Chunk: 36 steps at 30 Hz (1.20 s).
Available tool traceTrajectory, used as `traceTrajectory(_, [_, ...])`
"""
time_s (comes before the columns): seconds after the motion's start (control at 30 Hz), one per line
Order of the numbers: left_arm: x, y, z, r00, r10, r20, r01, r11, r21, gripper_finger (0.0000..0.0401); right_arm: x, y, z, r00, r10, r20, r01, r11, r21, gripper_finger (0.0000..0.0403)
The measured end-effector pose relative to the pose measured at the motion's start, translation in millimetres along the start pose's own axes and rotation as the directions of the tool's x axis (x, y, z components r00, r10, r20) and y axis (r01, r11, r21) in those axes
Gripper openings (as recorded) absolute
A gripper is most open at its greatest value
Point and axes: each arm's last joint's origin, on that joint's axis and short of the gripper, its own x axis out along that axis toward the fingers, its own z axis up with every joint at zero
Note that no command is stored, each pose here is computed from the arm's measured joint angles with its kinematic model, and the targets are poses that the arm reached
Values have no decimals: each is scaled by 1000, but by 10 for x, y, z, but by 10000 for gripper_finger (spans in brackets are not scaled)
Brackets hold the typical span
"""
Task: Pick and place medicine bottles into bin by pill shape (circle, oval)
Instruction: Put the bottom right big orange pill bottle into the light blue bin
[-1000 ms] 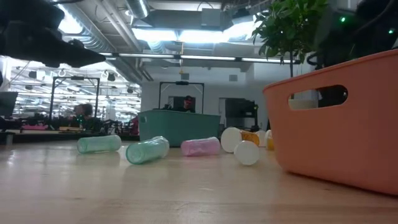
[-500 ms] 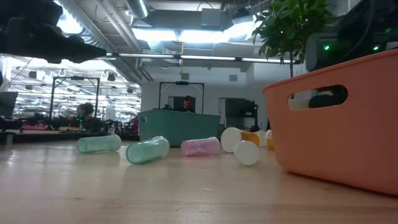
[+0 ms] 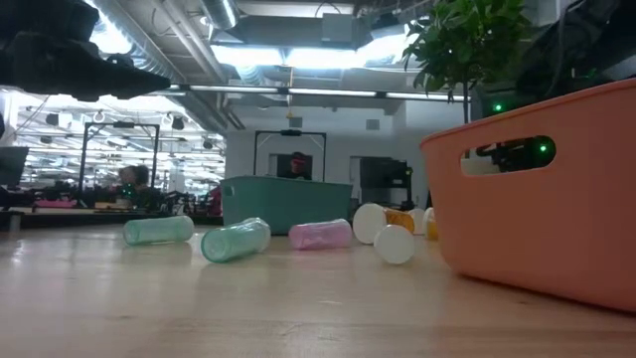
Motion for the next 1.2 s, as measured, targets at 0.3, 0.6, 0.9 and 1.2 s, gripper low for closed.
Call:
traceTrajectory(0.3, [0,-1,-1,1000,-1,-1,1,1000,0,229,9,17,-1,1000,19,-11,-19,1000,11,280])
traceTrajectory(0.6, [0,-1,-1,1000,-2,-1,2,989,-146,229,13,25,6,1000,22,5,-23,1000,13,248])
traceTrajectory(0.9, [0,-2,-6,1000,-3,-5,2,972,-233,229,2,32,11,999,30,25,-29,999,-21,193])
traceTrajectory(1.2, [0,-2,-6,1000,-3,-6,2,972,-233,229,-523,275,167,968,206,140,-192,975,-108,196])
